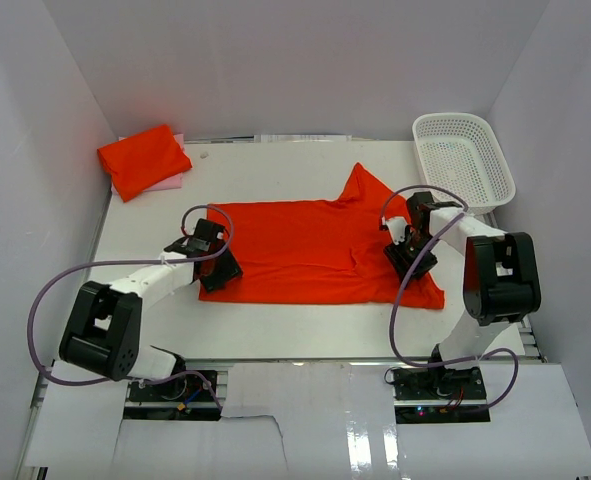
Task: Fold and stack the t-shirts
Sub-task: Fold the flattened tshirt in 1/3 of the way
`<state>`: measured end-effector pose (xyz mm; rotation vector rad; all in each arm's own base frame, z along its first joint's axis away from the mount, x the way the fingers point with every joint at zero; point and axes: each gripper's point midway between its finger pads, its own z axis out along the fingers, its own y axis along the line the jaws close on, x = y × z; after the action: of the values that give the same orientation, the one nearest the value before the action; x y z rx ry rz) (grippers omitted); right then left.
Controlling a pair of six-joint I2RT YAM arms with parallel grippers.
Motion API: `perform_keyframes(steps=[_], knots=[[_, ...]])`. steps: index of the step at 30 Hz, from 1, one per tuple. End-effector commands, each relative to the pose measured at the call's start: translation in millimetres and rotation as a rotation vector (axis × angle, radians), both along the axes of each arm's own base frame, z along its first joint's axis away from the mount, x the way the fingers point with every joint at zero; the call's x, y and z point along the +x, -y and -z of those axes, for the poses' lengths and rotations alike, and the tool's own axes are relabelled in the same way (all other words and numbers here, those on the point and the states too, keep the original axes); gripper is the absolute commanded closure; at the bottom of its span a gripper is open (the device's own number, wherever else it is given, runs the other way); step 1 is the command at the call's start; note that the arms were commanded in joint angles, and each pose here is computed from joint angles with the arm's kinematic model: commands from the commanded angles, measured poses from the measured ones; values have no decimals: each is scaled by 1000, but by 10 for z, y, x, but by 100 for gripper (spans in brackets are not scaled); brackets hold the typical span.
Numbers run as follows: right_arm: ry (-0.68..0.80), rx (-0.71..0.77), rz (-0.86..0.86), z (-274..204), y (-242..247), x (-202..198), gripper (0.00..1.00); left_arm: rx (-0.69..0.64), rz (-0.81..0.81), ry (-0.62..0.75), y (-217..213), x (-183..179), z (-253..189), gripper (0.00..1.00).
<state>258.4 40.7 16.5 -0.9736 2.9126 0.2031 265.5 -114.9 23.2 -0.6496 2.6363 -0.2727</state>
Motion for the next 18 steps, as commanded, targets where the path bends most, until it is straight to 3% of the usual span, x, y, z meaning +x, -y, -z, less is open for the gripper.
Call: perform_keyframes(steps=[1,8,18], knots=[[-150,-41,-9,207,121,-465,44,90,-27,-319,-260,-858,354,35],[-63,5,1,-122,16,-178,43,87,-81,-269,-266,-751,90,34],[95,63,-3,-1060,-155,617,43,96,-94,-93,-248,-290,-818,32]])
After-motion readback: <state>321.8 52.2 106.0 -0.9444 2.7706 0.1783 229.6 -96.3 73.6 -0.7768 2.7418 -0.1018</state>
